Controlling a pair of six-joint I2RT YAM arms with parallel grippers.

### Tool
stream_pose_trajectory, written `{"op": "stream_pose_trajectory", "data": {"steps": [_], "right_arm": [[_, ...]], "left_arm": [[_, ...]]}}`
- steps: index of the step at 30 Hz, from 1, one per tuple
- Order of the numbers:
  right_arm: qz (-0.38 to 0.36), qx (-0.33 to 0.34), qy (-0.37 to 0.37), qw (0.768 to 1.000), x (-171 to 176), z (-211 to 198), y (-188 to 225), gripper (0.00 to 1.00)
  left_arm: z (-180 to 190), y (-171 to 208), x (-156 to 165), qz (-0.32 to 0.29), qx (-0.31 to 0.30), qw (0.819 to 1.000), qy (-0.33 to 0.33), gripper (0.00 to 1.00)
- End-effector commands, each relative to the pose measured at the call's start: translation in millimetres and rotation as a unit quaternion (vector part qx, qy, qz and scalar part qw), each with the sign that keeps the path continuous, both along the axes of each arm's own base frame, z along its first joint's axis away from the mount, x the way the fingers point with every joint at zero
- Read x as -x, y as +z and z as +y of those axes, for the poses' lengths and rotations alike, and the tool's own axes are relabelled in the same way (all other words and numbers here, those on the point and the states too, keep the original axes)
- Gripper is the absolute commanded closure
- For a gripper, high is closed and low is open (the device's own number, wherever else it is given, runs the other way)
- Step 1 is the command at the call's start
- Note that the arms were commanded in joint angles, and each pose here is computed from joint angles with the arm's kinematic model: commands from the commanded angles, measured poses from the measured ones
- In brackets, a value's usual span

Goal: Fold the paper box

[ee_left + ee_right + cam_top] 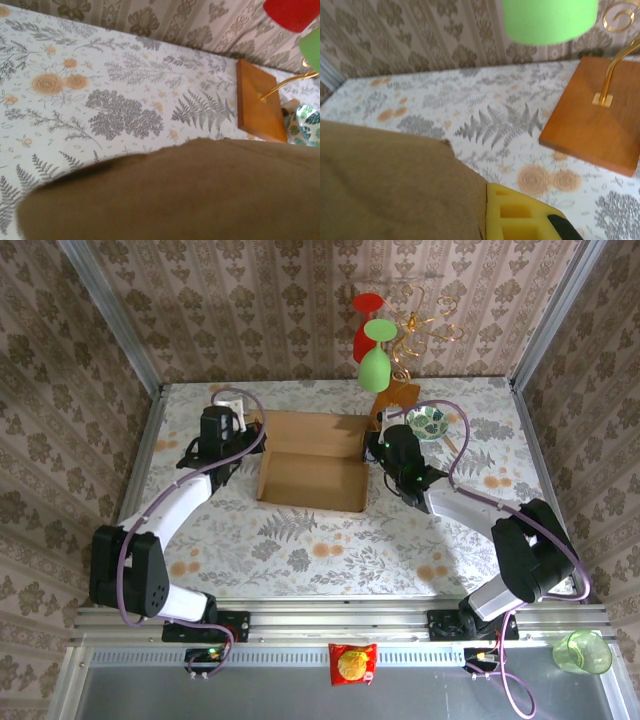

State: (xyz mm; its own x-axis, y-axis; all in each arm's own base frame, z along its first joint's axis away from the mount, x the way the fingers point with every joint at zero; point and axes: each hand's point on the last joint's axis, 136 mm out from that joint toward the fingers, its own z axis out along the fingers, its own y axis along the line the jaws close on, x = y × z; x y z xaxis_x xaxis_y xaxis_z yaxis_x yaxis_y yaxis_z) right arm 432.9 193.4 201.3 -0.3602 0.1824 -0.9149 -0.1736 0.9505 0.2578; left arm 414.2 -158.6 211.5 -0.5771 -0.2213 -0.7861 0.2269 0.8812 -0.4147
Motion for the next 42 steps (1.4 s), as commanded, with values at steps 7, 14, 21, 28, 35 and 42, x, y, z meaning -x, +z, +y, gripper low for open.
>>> {"op": "stream_pose_trajectory", "data": {"steps": [7, 14, 21, 28, 35, 42], "right_arm": [[-0.052, -0.045, -0.010, 0.998, -18.6, 12.6, -0.1, 1.00], [-0.043, -0.038, -0.010, 0.998, -15.3, 11.2, -20.9, 1.00], [-0.022, -0.039, 0.003, 0.999, -3.1, 13.1, -43.4, 1.00], [-0.003, -0.031, 0.006, 0.999, 8.6, 9.5, -60.2, 0.97], [0.013, -0.027, 0.003, 1.000, 20.7, 2.1, -68.1, 0.89], [0.028, -0.024, -0.005, 0.999, 28.9, -4.9, -70.6, 0.83]], "left_arm": [[-1.5, 6.8, -0.8, -0.047, 0.046, 0.998, -0.020, 1.00], [2.1, -12.3, 8.1, -0.040, 0.047, 0.998, -0.030, 1.00], [1.3, -30.2, 26.3, -0.048, 0.057, 0.996, -0.041, 1.00], [1.0, -46.2, 40.3, -0.061, 0.076, 0.994, -0.046, 1.00], [-1.2, -62.3, 52.8, -0.059, 0.075, 0.994, -0.051, 1.00], [-1.0, -83.1, 68.6, -0.045, 0.038, 0.997, -0.050, 1.00]]}}
